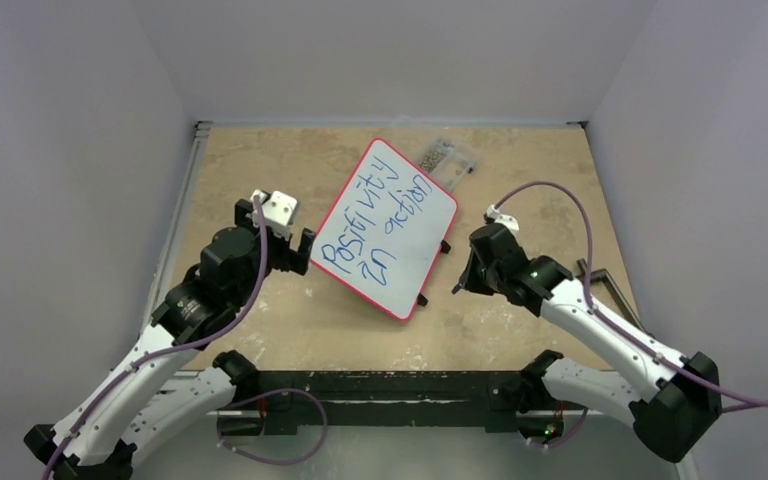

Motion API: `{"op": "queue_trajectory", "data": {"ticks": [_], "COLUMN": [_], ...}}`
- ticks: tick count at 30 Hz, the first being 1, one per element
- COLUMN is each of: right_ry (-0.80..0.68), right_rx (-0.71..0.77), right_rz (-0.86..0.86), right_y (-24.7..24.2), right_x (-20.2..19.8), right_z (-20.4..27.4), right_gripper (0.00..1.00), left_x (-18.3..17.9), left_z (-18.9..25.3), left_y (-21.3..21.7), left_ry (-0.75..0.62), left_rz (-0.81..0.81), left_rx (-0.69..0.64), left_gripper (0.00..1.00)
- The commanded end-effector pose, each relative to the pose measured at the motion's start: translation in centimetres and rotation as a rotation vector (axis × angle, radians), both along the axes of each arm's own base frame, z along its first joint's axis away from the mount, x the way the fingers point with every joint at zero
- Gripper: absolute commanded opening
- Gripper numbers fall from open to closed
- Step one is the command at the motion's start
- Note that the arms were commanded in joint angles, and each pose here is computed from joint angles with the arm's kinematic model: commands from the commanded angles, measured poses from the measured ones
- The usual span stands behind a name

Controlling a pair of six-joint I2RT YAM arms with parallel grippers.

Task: Write a sentence on the whiteboard
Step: Place the whiteboard marker at the center of the board, then reset both arms

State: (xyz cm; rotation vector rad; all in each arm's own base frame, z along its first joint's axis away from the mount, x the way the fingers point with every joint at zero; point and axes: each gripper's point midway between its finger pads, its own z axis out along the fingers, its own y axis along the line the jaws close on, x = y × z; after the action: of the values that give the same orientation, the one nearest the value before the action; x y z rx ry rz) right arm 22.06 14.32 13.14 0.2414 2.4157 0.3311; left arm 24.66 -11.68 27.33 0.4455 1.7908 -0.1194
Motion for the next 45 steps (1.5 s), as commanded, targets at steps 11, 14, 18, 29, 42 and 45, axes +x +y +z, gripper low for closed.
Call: {"op": "queue_trajectory", "data": {"ticks": [11, 14, 18, 29, 42, 45], "right_ry": [0.213, 0.199, 0.152, -0.091, -0.631, -0.738], "right_rx": [-0.112, -0.132, -0.138, -0.146, 0.055, 0.114], "right_rz": [-0.007, -0.049, -0.102, -0.144, 0.017, 0.048], "right_y": [0.1, -0.5, -1.2, -2.4, 0.0, 0.0], "right_x": [-0.7, -0.4, 0.2, 3.3, 6.2, 5.4], "right_z": [-5.0, -4.9, -4.1, 2.3, 19.1, 21.3], "right_gripper": [0.07, 0.2, 0.43, 0.97, 0.99, 0.99], "left_x": [-0.2, -0.2, -0.2, -0.1, 0.6, 0.6], "left_z": [-1.3, -1.4, -1.8, -1.9, -1.3, -1.2], "left_y": [0.0, -0.1, -0.2, 0.1, 3.4, 3.9], "left_ry": [0.02, 0.026, 0.04, 0.038, -0.025, -0.043], "left_rz": [-0.028, -0.035, -0.044, -0.027, 0.138, 0.163], "left_rx": [0.052, 0.056, 0.065, 0.082, 0.136, 0.142], "left_gripper": [0.89, 0.89, 0.89, 0.89, 1.0, 1.0]}}
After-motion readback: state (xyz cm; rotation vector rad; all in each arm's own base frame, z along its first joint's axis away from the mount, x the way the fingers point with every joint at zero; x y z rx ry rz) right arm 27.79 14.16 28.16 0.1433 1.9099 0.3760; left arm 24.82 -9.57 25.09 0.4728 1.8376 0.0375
